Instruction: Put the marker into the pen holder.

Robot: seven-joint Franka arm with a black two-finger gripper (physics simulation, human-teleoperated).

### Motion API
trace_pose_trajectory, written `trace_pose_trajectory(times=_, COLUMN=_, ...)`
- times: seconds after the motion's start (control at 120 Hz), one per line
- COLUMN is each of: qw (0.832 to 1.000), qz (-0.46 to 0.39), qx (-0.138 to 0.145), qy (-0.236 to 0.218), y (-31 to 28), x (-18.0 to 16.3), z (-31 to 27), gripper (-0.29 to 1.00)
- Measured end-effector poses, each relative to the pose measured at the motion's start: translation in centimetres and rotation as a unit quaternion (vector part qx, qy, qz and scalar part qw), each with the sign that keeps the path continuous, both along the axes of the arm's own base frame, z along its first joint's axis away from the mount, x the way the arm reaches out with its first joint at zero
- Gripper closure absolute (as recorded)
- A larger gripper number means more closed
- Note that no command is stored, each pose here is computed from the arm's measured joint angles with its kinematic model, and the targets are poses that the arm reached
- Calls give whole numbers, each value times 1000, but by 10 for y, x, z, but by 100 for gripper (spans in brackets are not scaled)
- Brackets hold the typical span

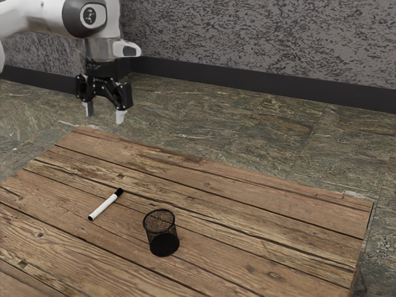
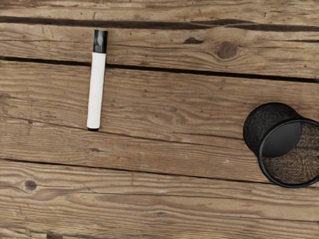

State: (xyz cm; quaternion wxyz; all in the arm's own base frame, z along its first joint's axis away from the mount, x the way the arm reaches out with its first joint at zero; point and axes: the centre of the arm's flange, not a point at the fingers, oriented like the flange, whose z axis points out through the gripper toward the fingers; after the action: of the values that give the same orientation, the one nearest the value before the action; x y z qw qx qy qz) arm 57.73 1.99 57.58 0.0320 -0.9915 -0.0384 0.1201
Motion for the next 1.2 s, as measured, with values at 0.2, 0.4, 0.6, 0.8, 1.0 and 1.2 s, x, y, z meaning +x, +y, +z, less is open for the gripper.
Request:
trace_pose_trajectory(times=0.2, qw=998, qz=12, qx=-7, qy=-54, y=3, x=12, z=8, gripper=0)
trace_pose_trajectory(times=0.4, qw=999, qz=28, qx=-1, qy=-28, y=18, x=16, z=-78, gripper=0)
trace_pose_trajectory(times=0.6, qw=999, qz=44, qx=15, qy=-13, y=41, x=21, z=-179, gripper=0)
trace_pose_trajectory(times=0.8, qw=999, qz=9, qx=19, qy=-40, y=71, x=21, z=-242, gripper=0)
trace_pose_trajectory(times=1.0, qw=997, qz=-52, qx=14, qy=-59, y=84, x=14, z=-288, gripper=0)
trace_pose_trajectory(times=1.2, qw=995, qz=-81, qx=-5, qy=-59, y=92, x=-14, z=-301, gripper=0)
